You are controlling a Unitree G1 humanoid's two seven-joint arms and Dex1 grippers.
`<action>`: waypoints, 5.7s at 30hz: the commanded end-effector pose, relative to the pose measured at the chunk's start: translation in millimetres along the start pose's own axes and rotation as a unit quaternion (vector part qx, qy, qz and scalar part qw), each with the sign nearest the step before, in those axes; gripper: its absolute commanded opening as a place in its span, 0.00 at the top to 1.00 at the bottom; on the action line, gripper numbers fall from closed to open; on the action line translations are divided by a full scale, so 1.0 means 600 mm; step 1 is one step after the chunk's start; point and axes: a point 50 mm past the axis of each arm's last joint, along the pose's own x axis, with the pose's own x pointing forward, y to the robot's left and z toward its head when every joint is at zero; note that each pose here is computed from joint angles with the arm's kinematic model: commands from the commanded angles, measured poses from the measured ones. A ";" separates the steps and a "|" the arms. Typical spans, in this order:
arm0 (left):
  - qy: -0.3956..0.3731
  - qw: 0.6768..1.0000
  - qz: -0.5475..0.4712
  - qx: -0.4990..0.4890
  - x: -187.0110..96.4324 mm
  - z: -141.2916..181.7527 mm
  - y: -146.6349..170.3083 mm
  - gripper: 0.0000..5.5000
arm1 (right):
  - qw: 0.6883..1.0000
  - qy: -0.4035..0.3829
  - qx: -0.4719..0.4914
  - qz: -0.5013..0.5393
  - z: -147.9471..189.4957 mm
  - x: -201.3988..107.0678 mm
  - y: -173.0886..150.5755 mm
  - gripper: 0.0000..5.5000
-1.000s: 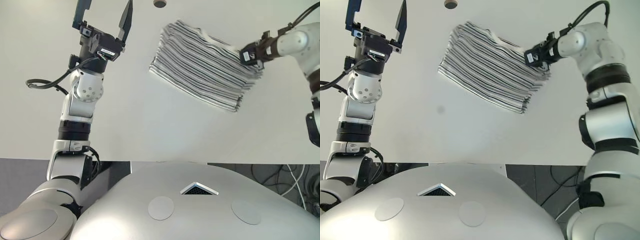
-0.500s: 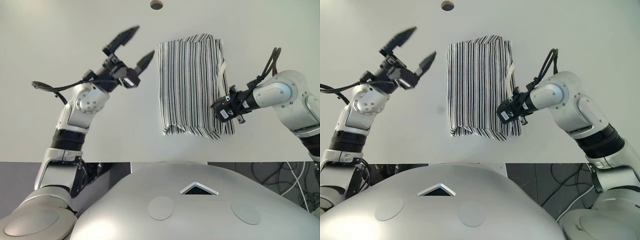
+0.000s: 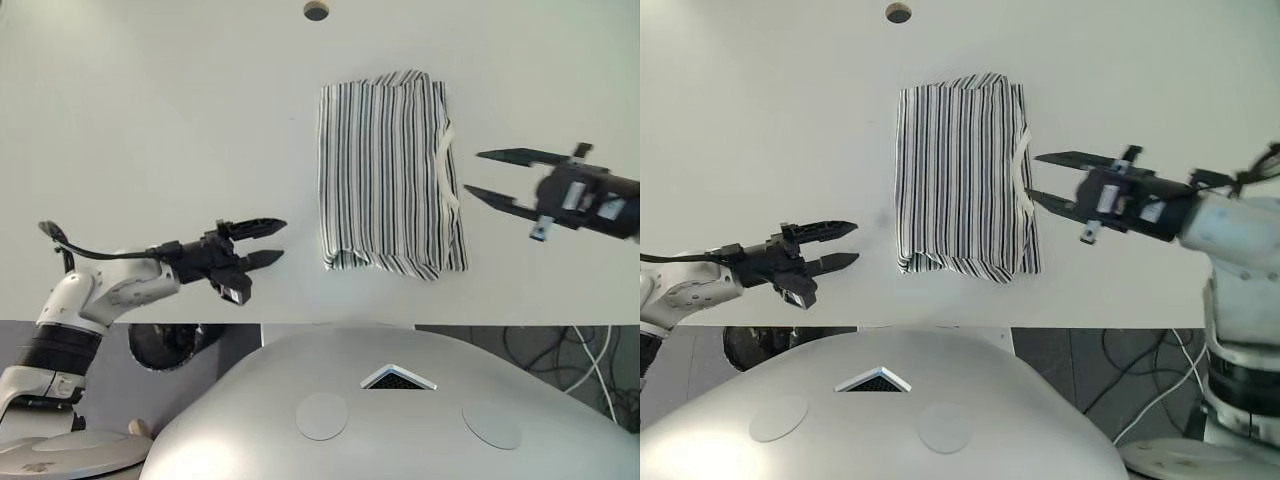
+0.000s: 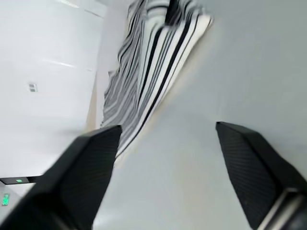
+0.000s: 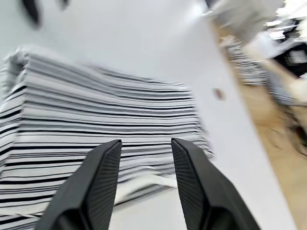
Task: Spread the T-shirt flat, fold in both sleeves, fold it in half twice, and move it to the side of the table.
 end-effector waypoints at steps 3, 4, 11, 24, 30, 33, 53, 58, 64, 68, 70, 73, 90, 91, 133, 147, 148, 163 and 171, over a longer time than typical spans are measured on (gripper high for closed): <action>-0.010 0.999 -0.033 0.016 0.045 0.014 -0.033 0.21 | 0.999 0.026 -0.010 0.022 -0.018 -0.036 0.037 0.65; -0.013 0.999 -0.028 0.019 0.057 0.015 -0.034 0.21 | 0.999 0.023 -0.010 0.025 -0.017 -0.038 0.041 0.65; -0.044 0.998 -0.036 0.041 0.095 0.017 -0.039 0.21 | 0.999 0.010 -0.015 0.030 -0.014 -0.030 0.052 0.65; -0.055 0.989 -0.132 0.021 0.091 0.009 -0.066 0.47 | 0.968 0.191 -0.070 0.145 -0.102 -0.028 0.099 0.65; -0.045 0.990 -0.135 0.014 0.089 0.004 -0.070 0.68 | 0.946 0.192 -0.160 0.206 -0.110 -0.007 0.130 0.65; -0.043 0.989 -0.138 0.013 0.086 0.002 -0.072 0.72 | 0.942 0.180 -0.181 0.217 -0.106 -0.002 0.137 0.65; -0.044 0.990 -0.135 0.021 0.089 -0.001 -0.061 0.95 | 0.947 0.127 -0.222 0.194 -0.084 0.063 0.130 0.65; -0.043 0.990 -0.134 0.024 0.091 -0.002 -0.058 0.95 | 0.944 0.120 -0.223 0.211 -0.083 0.065 0.137 0.65; -0.052 0.989 -0.138 0.017 0.089 0.003 -0.059 0.96 | 0.944 0.128 -0.205 0.223 -0.087 0.055 0.138 0.83; -0.060 0.987 -0.145 0.014 0.086 0.009 -0.059 0.96 | 0.946 0.135 -0.188 0.225 -0.089 0.054 0.138 0.98; -0.062 0.987 -0.146 0.015 0.083 0.011 -0.057 0.96 | 0.947 0.135 -0.184 0.225 -0.089 0.055 0.139 1.00; -0.072 0.988 -0.137 0.004 0.081 0.017 -0.049 0.96 | 0.952 0.129 -0.173 0.216 -0.088 0.060 0.134 1.00; -0.162 0.952 0.035 -0.258 -0.033 0.093 0.119 0.98 | 0.985 -0.013 -0.099 0.139 0.014 -0.027 0.102 1.00; -0.152 0.954 0.051 -0.253 -0.032 0.086 0.126 0.98 | 0.986 -0.010 -0.106 0.130 0.012 -0.023 0.094 1.00; 0.093 0.802 0.398 -0.436 0.066 -0.171 0.144 0.55 | 0.980 0.015 0.185 -0.071 -0.141 0.229 -0.110 0.68; 0.035 0.865 0.392 -0.311 0.081 -0.091 0.184 0.55 | 0.976 -0.154 0.154 0.007 -0.024 0.300 -0.042 0.68; 0.026 0.865 0.404 -0.297 0.078 -0.084 0.190 0.55 | 0.978 -0.151 0.142 0.034 -0.023 0.311 -0.027 0.68; -0.030 0.888 0.414 -0.195 0.082 -0.019 0.187 0.55 | 0.981 0.120 0.126 0.084 -0.192 0.353 0.008 0.68; -0.003 0.857 0.476 -0.200 0.058 -0.026 0.190 0.55 | 0.788 0.321 0.393 -0.349 -0.379 0.054 -0.042 0.68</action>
